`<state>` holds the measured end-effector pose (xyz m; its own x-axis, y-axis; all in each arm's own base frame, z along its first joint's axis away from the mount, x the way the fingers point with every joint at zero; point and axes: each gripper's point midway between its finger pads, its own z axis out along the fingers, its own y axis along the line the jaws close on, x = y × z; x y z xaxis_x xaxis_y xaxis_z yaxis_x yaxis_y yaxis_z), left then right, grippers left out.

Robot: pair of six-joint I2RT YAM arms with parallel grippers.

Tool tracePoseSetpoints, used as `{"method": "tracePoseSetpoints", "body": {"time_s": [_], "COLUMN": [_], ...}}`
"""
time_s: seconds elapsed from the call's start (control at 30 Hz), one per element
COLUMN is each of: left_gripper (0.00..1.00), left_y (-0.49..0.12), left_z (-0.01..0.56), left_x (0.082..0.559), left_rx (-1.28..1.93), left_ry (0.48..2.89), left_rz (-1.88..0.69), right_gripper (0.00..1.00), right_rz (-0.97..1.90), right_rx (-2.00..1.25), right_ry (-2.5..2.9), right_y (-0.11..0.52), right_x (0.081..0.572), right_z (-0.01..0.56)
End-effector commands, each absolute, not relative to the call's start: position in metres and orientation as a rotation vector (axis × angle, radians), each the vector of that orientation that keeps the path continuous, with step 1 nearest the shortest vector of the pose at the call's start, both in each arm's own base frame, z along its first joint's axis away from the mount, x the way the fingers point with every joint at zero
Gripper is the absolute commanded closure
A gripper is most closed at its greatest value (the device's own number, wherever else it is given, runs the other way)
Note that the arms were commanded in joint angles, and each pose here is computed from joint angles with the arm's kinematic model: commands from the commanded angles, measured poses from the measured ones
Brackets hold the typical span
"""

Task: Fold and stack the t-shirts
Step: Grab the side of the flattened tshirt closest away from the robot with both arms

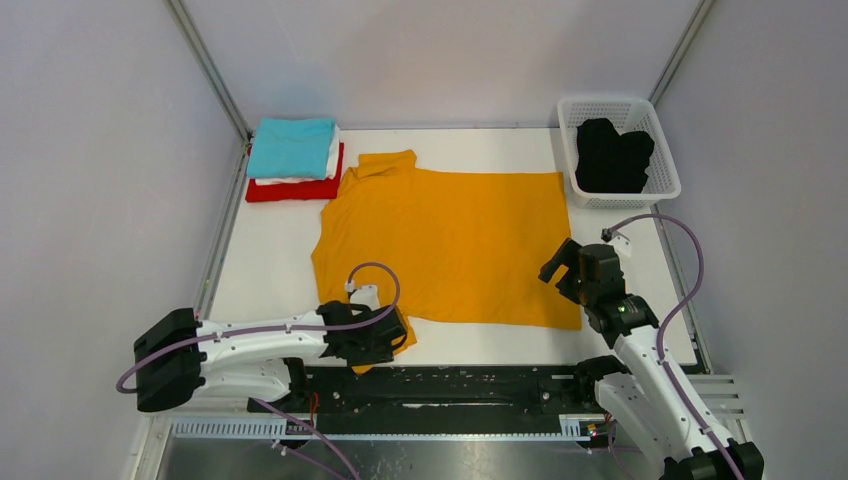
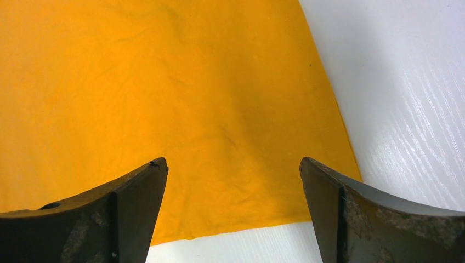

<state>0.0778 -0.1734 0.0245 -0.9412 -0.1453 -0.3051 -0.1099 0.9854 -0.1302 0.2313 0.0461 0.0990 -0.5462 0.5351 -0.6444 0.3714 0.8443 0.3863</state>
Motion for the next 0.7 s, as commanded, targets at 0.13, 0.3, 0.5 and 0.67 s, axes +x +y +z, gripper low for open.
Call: {"method": "tracePoseSetpoints", "body": {"time_s": [0.13,0.3,0.5,0.67], "left_gripper": [0.53,0.6,1.0,1.0], "left_y": [-0.161,-0.161,-0.158,-0.164], "left_z": [0.009,0.004,0.005,0.019], "left_x": [0.071,0.083,0.097,0.106], "left_rx": [-0.2,-0.192,-0.177,-0.107], "left_ry": [2.855,2.81,2.758,2.717], "left_rz": [-0.046,0.008,0.077,0.019], "right_gripper": [0.0,0.0,0.01,0.02], "right_rz": [0.206,0.184,0.06,0.092], "right_rx": [0.679,0.715,0.83,0.969], "right_ry": [2.216,2.218,2.283,2.317], "right_y": [0.039,0.035,0.016,0.018], "right_x": [0.23,0.226,0.189,0.162], "right_z": [0.093,0.092,0.07,0.045]}}
